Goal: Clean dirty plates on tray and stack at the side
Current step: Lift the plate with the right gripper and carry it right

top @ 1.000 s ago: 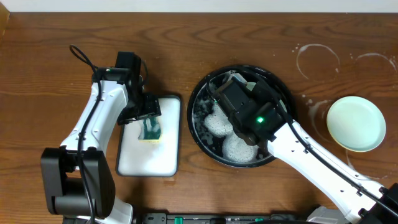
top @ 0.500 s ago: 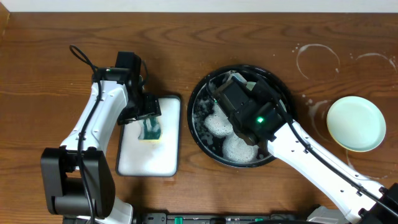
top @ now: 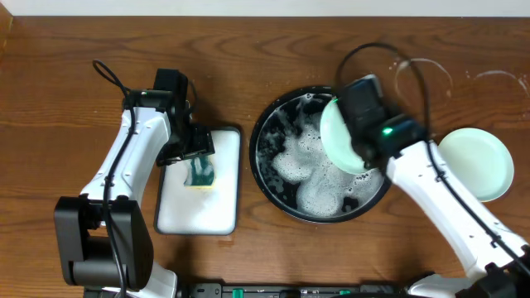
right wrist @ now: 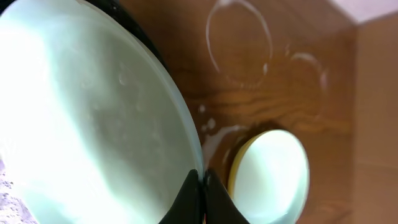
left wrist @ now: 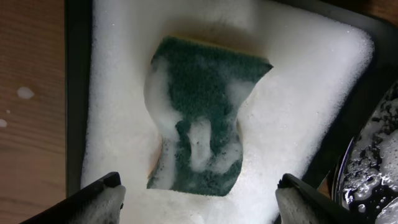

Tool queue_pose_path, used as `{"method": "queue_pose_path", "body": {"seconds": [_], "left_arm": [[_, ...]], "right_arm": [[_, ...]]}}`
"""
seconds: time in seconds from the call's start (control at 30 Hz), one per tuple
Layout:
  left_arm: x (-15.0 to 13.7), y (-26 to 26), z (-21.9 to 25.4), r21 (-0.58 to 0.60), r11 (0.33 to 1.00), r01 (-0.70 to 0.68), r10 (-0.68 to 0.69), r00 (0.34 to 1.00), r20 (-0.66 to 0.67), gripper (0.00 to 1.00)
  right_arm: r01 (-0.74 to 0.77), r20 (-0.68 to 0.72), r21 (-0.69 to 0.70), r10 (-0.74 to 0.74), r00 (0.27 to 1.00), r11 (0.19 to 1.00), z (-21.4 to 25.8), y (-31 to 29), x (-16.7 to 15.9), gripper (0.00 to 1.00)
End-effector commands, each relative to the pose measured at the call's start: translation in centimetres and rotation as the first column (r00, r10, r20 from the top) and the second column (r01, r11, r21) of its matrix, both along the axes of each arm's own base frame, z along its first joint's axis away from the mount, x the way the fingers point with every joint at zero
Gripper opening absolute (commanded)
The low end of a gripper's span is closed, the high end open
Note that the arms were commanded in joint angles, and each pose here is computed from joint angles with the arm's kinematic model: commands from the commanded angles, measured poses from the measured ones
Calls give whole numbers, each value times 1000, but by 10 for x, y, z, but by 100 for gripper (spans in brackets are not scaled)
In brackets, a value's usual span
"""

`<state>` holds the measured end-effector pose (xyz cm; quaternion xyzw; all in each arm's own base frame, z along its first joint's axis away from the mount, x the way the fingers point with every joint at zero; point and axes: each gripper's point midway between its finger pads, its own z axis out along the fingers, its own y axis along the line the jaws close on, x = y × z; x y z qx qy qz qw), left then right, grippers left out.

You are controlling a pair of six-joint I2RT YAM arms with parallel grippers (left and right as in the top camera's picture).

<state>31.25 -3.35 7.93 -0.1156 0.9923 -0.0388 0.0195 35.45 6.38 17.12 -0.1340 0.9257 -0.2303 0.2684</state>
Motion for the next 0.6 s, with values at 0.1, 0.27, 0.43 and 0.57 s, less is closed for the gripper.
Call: {"method": "queue_pose_path", "body": {"seconds": [0.1,0.27,0.43,0.57], "left_arm": [[-2,3,-3,10,1000,-2,2,1000,-11,81],[-2,3,-3,10,1000,-2,2,1000,-11,81],[-2,3,-3,10,1000,-2,2,1000,-11,81],[-2,3,-3,10,1000,-1,1,1000,-11,81]], "right_arm": [[-55,69,39,52,996,998,31,7,-5,1],[22,243,-101,3,970,995,81,-8,-16,1],[-3,318,-88,31,948,996,104,-2,-21,1],[-70,288,-154,112,951,986,104,7,-19,1]]}}
